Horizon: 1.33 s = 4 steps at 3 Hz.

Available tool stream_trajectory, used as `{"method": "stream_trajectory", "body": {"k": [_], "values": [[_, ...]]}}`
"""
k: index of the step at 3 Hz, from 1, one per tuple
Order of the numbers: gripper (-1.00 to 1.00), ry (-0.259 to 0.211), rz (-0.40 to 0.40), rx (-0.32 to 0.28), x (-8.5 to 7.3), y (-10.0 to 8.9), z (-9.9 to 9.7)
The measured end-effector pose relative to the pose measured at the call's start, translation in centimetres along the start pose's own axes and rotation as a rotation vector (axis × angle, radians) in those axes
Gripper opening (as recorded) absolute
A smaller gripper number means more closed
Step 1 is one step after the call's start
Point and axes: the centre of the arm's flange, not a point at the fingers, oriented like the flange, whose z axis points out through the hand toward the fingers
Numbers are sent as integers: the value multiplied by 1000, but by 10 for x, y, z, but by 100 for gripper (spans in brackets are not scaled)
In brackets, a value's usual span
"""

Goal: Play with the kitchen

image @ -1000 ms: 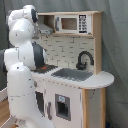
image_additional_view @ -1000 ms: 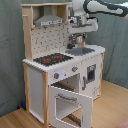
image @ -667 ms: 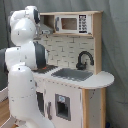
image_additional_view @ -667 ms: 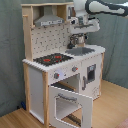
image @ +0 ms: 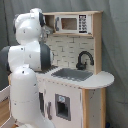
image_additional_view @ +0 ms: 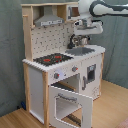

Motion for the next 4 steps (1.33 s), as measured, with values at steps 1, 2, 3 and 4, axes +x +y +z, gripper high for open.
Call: {"method": "stream_trajectory", "body": {"k": [1,2,3,4], "values": [[-100,21,8,-17,-8,6,11],[-100,53,19,-52,-13,15,21],[-100,81,100,-93,-32,56,28],[-100,60,160,-72,-48,87,61]]}}
